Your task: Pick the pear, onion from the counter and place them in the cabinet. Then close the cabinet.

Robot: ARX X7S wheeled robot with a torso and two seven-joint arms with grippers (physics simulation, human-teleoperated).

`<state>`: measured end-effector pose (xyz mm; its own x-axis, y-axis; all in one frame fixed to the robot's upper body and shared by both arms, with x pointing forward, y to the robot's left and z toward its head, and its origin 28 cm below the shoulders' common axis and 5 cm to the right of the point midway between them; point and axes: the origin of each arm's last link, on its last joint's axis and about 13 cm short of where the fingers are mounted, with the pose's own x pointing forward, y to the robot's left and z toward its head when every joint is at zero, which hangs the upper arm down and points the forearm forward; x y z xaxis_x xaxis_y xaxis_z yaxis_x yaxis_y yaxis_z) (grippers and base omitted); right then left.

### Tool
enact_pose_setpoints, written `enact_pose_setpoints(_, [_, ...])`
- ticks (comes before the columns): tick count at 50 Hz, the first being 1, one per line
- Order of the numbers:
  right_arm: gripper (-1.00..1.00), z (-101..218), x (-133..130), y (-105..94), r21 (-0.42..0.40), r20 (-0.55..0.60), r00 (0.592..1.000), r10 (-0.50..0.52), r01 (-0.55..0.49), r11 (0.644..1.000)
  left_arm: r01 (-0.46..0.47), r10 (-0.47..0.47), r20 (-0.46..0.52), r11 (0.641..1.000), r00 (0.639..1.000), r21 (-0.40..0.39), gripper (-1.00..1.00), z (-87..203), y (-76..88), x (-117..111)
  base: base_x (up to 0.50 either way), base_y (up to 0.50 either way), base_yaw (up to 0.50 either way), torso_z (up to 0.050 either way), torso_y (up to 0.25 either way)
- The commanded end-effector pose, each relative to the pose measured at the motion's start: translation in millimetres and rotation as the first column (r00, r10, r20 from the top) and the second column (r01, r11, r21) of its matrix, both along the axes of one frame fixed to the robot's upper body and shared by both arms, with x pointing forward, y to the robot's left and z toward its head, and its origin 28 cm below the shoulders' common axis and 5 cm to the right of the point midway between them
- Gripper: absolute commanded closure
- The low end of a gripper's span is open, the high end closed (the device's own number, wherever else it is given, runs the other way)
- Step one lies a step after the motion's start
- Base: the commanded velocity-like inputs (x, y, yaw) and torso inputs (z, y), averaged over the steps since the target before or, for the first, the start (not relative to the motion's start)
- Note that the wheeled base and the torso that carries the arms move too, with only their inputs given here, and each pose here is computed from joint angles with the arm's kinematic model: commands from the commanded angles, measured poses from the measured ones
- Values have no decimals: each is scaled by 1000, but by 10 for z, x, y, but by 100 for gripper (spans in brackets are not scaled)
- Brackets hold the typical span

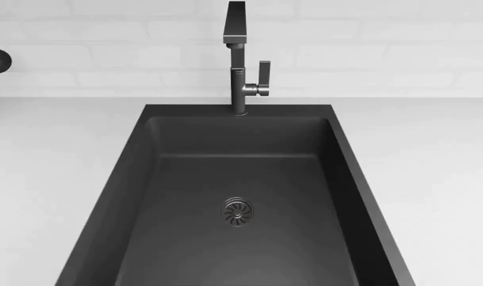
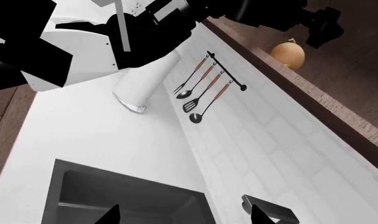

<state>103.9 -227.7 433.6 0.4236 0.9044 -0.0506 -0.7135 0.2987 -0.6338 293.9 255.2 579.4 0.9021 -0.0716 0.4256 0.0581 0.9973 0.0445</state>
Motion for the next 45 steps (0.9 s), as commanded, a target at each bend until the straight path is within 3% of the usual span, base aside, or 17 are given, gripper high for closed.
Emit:
enact_pose_setpoints(1, [-100,16,-11,16,-6,5,1000,9,-9,1000,228,-209,181,969,961,-90,-100,204,-51,-286,0,0,0,0,0])
enact_pose_setpoints(7, [-100,19,-17,18,-7,6,1000,13,-13,1000,280,-250,239,955,938,-99,-100,256,-41,-402,0,0,0,0,0])
enact_pose_setpoints(13, [-100,32,-16,24,-13,9,1000,16,-16,1000,386,-355,261,919,898,-79,-100,207,-49,-517,0,0,0,0,0])
enact_pose_setpoints(26, [-100,98,-26,44,-43,33,999,24,-23,999,556,-541,200,831,817,-25,-100,-139,-11,-669,0,0,0,0,0])
enact_pose_setpoints(40, [-100,134,-12,78,-71,41,999,28,-25,997,617,-615,128,786,778,25,-100,-479,1,-750,0,0,0,0,0])
enact_pose_setpoints(45, [-100,152,3,101,-84,35,999,34,-31,996,624,-621,121,781,774,20,-100,-521,3,-768,-452,-1,0,0,2])
